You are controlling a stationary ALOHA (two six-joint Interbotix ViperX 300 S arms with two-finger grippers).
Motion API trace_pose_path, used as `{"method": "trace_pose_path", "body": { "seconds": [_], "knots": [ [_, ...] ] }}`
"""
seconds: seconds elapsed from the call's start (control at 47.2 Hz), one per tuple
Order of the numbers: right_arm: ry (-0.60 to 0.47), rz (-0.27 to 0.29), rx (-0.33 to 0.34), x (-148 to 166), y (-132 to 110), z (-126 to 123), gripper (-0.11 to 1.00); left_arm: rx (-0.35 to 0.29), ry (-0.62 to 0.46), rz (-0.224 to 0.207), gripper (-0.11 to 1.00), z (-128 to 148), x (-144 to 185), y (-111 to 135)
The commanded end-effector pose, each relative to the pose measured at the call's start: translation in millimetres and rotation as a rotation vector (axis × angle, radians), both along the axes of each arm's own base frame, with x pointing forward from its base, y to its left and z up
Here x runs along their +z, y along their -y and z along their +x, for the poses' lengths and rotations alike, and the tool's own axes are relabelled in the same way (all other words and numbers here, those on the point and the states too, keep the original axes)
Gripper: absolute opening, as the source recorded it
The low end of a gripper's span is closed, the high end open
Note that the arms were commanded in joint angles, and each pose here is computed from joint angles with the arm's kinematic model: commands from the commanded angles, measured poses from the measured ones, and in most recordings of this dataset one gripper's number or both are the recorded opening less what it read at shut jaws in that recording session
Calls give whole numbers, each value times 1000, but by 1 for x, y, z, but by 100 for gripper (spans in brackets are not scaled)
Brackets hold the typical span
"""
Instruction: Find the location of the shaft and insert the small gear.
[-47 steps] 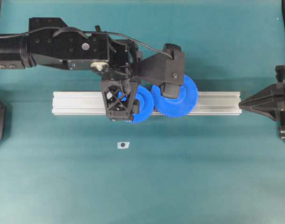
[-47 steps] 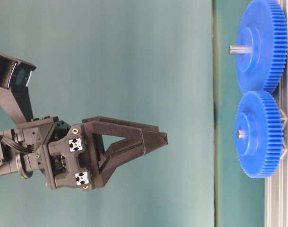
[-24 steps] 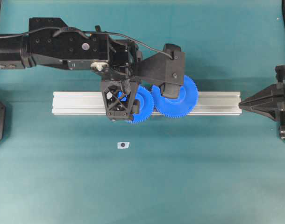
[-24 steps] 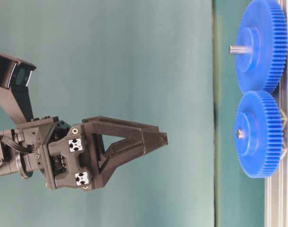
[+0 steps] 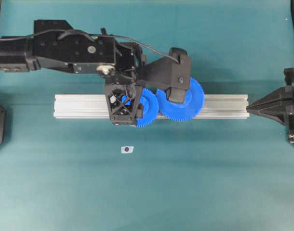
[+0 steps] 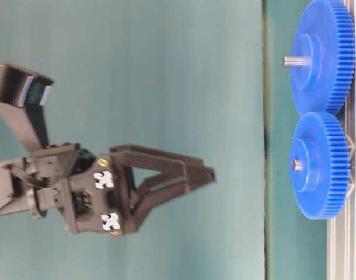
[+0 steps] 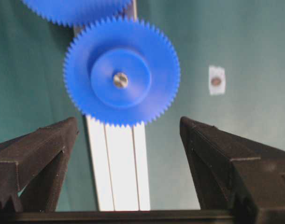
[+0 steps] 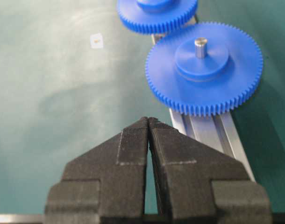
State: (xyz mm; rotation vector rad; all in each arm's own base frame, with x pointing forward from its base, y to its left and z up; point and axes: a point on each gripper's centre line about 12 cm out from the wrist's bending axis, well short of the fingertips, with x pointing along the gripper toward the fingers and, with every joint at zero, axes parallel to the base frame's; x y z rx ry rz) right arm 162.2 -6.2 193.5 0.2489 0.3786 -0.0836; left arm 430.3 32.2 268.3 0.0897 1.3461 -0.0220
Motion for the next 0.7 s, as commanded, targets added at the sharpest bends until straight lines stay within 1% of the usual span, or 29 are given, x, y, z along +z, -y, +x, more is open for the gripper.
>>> {"method": "trace_pose_path", "body": {
  "seconds": [0.0, 0.275, 0.508, 0.678],
  "knots": [
    [14, 9, -6, 4, 0, 2, 5, -3, 27, 3, 84, 1, 14, 1],
    [11, 9, -7, 3, 1, 2, 5, -9, 61, 10, 84, 8, 22, 0],
    [13, 9, -6, 3, 0, 2, 5, -9, 58, 10, 84, 8, 20, 0],
    [8, 10, -7, 1, 1, 1, 5, -6, 63, 7, 81, 9, 21, 1]
  ]
}}
